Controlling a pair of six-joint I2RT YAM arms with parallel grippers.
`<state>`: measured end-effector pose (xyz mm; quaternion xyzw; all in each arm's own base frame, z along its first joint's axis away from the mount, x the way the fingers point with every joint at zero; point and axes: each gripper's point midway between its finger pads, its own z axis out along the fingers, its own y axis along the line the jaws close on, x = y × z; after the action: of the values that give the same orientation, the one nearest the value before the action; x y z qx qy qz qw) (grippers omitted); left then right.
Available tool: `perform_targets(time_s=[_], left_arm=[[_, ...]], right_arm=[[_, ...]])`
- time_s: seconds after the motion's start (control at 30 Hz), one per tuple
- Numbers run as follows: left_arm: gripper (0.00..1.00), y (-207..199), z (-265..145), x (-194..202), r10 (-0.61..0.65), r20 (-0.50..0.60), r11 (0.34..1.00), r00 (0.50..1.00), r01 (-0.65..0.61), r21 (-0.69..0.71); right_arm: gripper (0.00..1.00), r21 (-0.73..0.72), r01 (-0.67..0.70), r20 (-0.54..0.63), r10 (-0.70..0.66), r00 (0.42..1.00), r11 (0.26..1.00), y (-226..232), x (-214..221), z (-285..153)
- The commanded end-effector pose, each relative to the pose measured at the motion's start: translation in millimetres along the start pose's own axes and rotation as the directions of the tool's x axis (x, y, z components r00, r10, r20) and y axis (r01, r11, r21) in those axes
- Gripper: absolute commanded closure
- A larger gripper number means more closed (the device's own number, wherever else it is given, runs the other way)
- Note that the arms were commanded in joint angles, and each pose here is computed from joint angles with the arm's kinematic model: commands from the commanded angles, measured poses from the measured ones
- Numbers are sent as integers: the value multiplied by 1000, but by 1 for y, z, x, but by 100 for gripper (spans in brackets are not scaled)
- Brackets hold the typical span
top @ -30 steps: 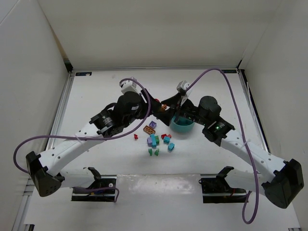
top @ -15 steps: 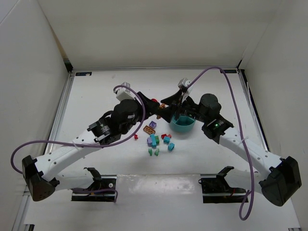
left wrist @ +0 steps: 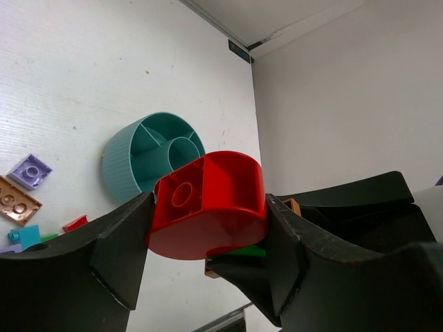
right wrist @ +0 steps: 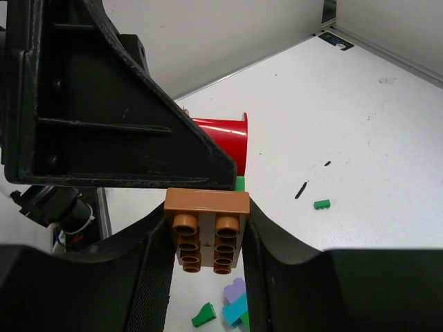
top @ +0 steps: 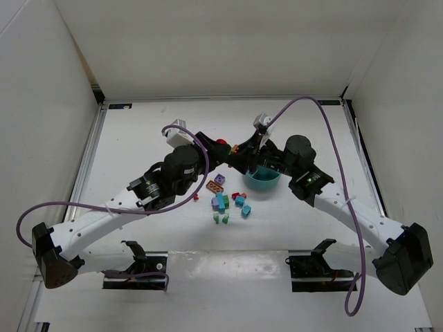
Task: Sort the legos into containers by color
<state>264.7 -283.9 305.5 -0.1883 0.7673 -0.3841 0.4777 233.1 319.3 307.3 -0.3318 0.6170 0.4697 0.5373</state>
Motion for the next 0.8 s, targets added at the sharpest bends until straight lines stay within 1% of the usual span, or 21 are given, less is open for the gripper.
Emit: perform_targets(time_s=[0.0,0.03,0.1,0.33,0.43,0.47,0.5,0.57,0.63,0.67,0.7,0.77], left_arm=[[56,-7,-7,-9,-27,37,999,999,25,31],[56,-6,-7,-8,-26,36,999,999,25,27],[56,-3,-5,-6,-16,29,1000,999,16,16],[56,1,-2,-3,-17,23,1000,1000,17,-10],[56,10,-7,-12,-4,62,999,998,7,-48],[56,16,-9,-24,13,114,997,993,-4,-79],[56,20,-12,-28,17,128,995,992,-4,-95],[55,26,-19,-38,36,166,993,986,-17,-113],[55,28,-22,-46,33,198,993,980,-10,-114],[53,28,-24,-50,36,212,994,977,-12,-111],[53,28,-25,-52,32,222,993,974,-6,-114],[53,30,-25,-53,45,219,992,975,-17,-125]], right_arm=[[78,-7,46,72,-45,996,999,4,-24,1],[82,-7,45,79,-44,996,999,4,-26,0],[100,-8,37,81,-37,996,999,5,-25,-1],[100,-32,44,132,-40,990,999,12,-34,-6],[100,-31,48,125,-44,991,998,15,-29,-12],[100,-21,49,95,-47,994,999,13,-21,-13],[100,-14,42,86,-41,995,999,14,-19,-15],[100,3,19,40,-19,999,1000,11,-1,-20],[100,19,13,49,-14,999,1000,10,2,-25],[100,18,0,50,-1,999,1000,11,4,-25],[100,24,2,63,-3,998,1000,10,0,-27],[100,30,5,71,-7,997,1000,11,0,-30]])
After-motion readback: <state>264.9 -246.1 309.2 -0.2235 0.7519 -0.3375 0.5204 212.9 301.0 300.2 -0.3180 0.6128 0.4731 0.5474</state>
